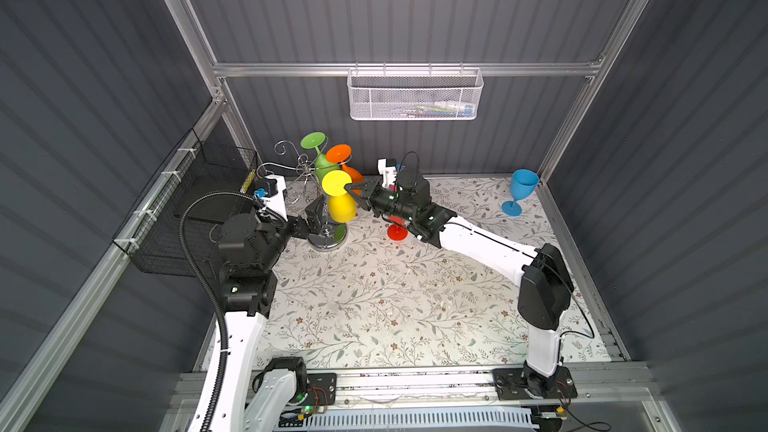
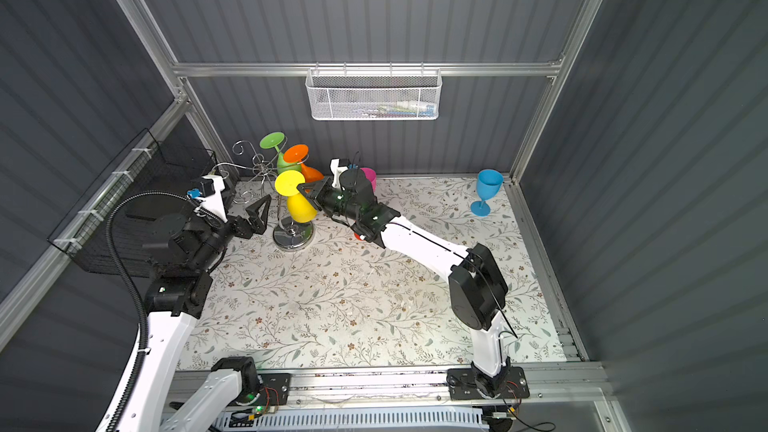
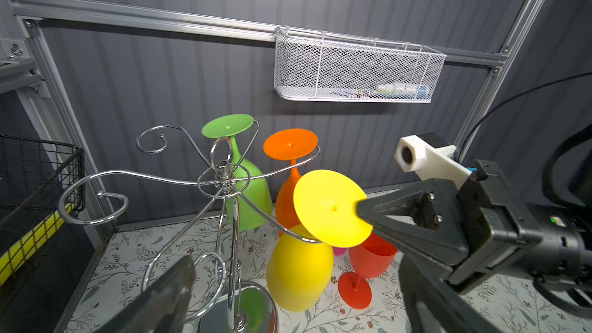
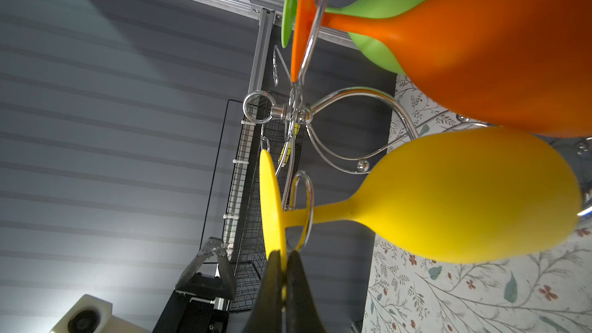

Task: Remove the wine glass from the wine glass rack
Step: 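Pull the yellow glass off the rack with the right gripper, then carry the yellow glass toward the left gripper while the left gripper approaches it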

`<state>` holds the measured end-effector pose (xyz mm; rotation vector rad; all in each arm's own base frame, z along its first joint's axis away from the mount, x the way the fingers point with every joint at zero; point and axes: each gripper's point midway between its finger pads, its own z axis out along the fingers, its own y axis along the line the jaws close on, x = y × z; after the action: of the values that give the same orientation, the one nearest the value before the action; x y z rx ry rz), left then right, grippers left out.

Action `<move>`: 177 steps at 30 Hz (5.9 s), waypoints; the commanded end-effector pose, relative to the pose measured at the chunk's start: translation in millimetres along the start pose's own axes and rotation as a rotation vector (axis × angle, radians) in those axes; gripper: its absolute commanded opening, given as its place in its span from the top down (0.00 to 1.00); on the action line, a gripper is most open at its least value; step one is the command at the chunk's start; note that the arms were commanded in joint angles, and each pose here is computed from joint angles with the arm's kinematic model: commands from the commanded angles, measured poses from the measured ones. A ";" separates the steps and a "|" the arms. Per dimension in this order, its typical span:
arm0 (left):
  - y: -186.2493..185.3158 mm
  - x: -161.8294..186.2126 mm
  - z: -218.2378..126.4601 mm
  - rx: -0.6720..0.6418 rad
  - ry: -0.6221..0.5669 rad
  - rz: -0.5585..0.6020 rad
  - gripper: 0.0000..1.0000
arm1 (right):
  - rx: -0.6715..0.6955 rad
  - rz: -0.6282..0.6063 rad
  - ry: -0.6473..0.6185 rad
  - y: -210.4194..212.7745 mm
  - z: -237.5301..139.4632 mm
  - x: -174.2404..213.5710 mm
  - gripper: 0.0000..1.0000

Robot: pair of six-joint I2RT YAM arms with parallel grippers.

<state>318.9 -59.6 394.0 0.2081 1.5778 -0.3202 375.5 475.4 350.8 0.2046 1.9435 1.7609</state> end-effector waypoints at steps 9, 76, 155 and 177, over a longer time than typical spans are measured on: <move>6.1 -4.3 -5.0 -0.041 -0.026 0.014 0.01 | -0.052 -0.044 0.000 28.9 -0.7 13.7 1.00; 5.3 9.0 -3.0 -0.030 0.004 -0.005 0.01 | -0.112 -0.022 -0.112 40.1 -16.1 -42.5 1.00; -35.7 214.1 -102.0 -0.518 0.785 -1.366 0.22 | 0.174 -1.809 -0.013 -80.4 -110.3 204.5 1.00; -44.8 227.1 -94.8 -0.479 0.779 -1.432 0.32 | 0.189 -1.852 -0.007 -94.2 -85.7 217.1 1.00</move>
<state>207.0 -81.0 175.3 -1.3832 2.2852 -0.9779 168.7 472.8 189.9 -1.1799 1.2404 0.2773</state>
